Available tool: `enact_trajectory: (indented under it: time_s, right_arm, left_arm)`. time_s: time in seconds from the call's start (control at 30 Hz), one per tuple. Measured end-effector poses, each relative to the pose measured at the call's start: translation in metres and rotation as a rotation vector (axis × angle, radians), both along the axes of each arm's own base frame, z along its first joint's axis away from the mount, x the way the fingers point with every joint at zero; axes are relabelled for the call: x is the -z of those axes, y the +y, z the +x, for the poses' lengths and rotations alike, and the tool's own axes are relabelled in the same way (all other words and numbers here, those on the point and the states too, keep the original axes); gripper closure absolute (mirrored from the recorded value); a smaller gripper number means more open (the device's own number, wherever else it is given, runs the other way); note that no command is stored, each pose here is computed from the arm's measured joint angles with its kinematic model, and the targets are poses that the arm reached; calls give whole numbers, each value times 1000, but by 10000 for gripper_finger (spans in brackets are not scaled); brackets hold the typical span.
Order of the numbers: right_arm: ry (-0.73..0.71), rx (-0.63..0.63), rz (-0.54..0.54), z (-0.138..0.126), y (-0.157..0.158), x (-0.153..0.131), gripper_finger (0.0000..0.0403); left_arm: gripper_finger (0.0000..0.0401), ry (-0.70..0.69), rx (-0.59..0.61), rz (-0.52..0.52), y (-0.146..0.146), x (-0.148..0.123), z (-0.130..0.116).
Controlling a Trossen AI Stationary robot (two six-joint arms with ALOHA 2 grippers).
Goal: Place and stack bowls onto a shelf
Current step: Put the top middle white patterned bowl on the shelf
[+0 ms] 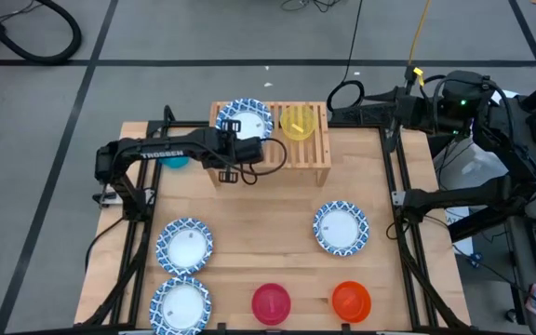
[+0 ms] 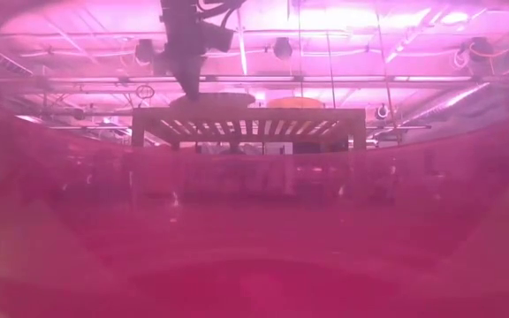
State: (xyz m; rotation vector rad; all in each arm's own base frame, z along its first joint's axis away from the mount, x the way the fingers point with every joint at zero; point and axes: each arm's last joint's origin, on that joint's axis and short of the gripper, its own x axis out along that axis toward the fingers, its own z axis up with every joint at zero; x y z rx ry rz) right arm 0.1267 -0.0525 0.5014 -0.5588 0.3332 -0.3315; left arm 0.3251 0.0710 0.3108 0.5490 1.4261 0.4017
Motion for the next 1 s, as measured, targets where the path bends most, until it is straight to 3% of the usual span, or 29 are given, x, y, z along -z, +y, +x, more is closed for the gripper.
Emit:
enact_trajectory:
  time_s: [0.3, 1.0]
  right_arm:
    - [0, 0, 0, 0, 0, 0, 314]
    - [-13, 2, 7, 0, 0, -1, 314]
  left_arm:
    - [369, 15, -9, 105, -4, -2, 1]
    - [378, 20, 27, 172, -18, -6, 1]
